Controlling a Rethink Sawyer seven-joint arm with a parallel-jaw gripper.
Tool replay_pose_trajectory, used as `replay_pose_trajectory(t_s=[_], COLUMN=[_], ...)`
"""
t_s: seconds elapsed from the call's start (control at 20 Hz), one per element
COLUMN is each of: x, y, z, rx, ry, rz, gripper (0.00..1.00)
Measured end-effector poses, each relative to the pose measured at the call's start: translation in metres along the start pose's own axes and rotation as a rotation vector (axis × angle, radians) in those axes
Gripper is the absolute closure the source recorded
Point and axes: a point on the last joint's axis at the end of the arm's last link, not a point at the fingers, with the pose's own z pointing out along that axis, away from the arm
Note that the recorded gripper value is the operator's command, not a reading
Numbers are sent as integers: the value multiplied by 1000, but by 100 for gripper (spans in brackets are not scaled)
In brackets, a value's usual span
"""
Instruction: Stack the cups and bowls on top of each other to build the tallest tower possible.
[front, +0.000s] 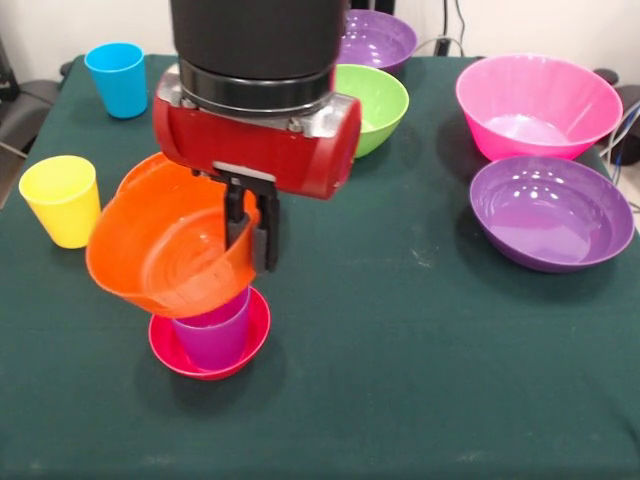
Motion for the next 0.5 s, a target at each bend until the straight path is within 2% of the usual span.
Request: replay_pose_trajectory(t_s=[0.3, 0.5], x=[-3, 0], y=[-13, -16], z=[-2, -1], rx=[2, 2], ry=[3, 13], rz=[3, 2], gripper=[100, 100])
